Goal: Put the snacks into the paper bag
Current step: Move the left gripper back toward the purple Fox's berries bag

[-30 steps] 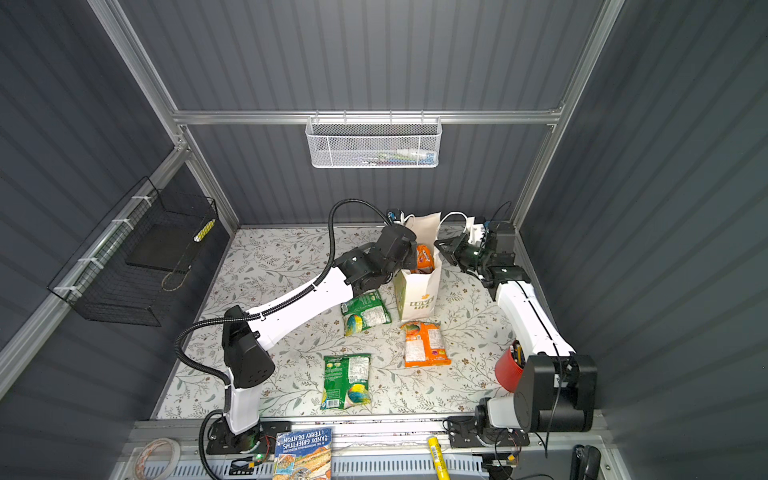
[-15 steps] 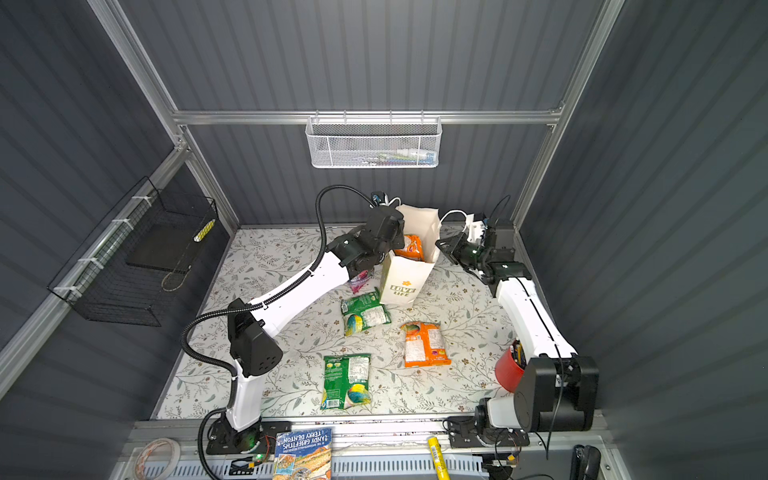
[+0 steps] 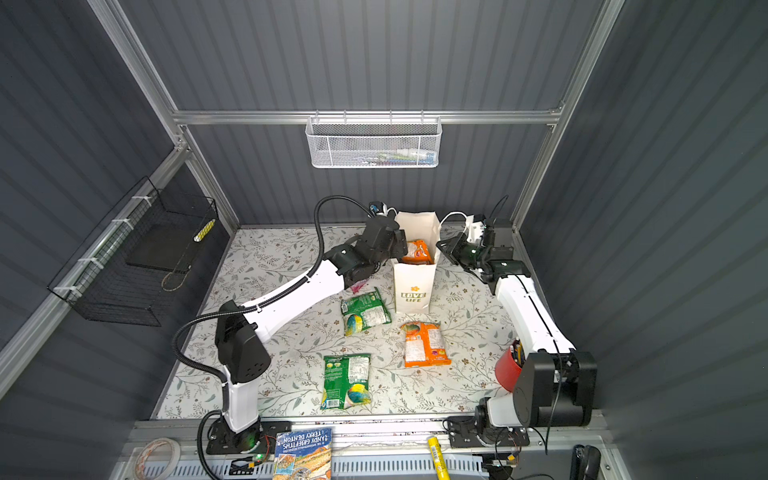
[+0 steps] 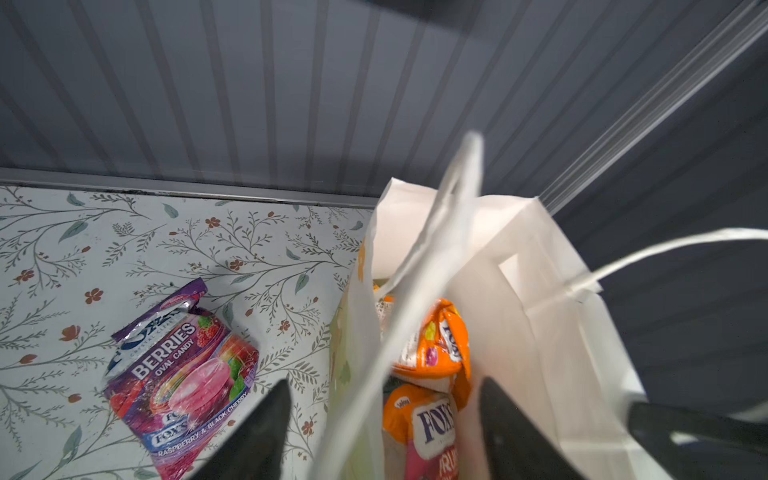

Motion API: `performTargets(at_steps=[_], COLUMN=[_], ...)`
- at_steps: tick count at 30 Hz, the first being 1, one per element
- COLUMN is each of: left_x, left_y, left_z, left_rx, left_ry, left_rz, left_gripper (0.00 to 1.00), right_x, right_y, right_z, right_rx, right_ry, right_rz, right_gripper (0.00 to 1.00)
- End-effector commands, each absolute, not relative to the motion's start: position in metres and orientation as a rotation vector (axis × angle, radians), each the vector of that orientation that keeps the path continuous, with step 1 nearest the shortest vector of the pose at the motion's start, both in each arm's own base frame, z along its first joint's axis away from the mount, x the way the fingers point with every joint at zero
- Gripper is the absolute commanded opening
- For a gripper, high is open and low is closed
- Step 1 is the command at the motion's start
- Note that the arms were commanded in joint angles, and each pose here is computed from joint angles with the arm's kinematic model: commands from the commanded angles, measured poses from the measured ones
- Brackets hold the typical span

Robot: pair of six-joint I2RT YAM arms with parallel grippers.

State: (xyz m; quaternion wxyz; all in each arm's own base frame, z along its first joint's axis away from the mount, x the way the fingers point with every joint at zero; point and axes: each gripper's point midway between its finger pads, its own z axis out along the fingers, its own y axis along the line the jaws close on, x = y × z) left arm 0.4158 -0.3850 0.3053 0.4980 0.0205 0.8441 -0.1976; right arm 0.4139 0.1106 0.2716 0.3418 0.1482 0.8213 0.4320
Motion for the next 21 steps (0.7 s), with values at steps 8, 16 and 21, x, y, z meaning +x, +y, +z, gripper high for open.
performTargets(at_steps=[8,16,21], left_x=[0.351,0.33,0.338], left_y=[-0.384,-0.303,-0.266], left_z=[0.356,0.278,0.202], left_rx=[0.328,0.106,-0.072], left_ry=[2.052,2.162,2.307], left_rz=[-0.687,-0.47,-0.389], left_gripper=[1.0,1.0,1.0], right_x=[0.415,0.413,0.414], right_y=[0.116,0.114,0.116], right_z=[0.298,0.301,0.301], right_rx=[0.33,0.336,0.343], right_ry=[2.059,2.044,2.039], right_rz=[1.169,1.16,1.184], right_gripper=[0.0,0.0,0.0])
